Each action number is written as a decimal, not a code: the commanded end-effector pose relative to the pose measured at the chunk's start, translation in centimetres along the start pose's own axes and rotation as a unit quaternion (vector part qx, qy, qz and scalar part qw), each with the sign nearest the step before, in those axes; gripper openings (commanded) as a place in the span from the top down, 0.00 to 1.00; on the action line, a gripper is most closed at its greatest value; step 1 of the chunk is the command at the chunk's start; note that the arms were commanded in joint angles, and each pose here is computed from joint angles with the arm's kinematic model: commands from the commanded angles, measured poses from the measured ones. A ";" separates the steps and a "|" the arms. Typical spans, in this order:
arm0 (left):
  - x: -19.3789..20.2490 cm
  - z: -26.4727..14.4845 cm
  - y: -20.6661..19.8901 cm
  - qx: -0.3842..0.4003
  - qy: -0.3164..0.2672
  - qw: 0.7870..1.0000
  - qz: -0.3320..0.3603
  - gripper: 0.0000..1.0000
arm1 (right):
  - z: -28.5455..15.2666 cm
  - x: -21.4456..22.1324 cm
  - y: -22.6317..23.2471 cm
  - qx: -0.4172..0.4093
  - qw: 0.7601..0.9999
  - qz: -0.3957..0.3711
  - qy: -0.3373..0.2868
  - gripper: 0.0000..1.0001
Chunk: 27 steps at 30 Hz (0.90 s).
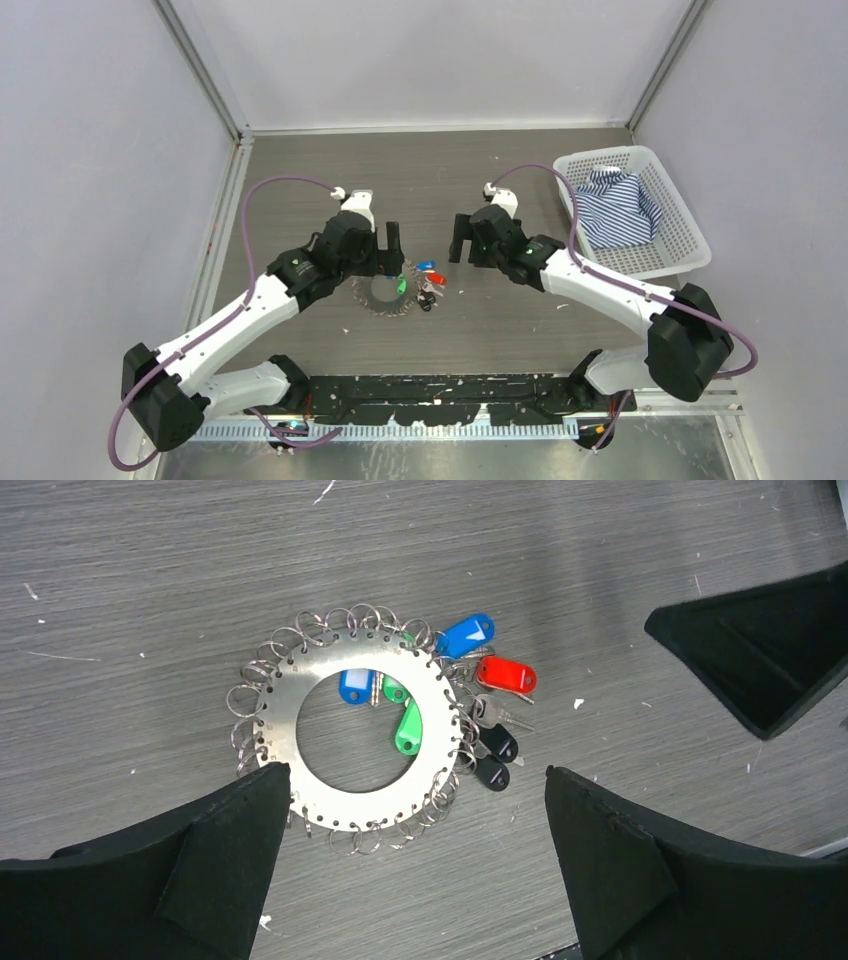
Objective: Remove the keys from the keyring
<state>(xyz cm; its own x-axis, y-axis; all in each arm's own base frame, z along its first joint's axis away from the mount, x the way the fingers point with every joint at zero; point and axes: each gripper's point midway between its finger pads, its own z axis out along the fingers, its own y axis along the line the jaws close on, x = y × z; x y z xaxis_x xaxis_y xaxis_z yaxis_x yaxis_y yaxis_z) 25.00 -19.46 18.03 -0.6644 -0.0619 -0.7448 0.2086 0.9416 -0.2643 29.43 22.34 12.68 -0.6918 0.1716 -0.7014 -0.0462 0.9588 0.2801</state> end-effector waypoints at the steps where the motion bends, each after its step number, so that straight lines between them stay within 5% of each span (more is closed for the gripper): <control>1: -1.7 0.0 0.2 -0.012 -0.031 0.999 -0.011 0.00 | -0.9 -0.5 1.7 -0.031 0.999 0.015 -0.018 0.00; 21: -0.1 2.4 5.3 -0.062 0.004 0.996 -0.072 0.00 | 2.0 8.8 5.6 -0.040 0.997 -0.006 0.066 0.22; 27: 0.9 5.7 3.9 -0.040 0.049 0.996 -0.069 0.14 | 2.5 11.4 6.1 -0.045 0.995 -0.014 0.091 0.30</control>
<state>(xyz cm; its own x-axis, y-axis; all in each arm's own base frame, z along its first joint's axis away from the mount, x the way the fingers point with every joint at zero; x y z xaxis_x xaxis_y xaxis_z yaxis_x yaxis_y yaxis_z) 27.98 -15.34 12.79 -0.7438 -0.1571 -0.6497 0.0063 0.9703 -0.2419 23.18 29.42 5.31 -0.8080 0.0605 -0.5861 -0.1392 0.9470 0.2895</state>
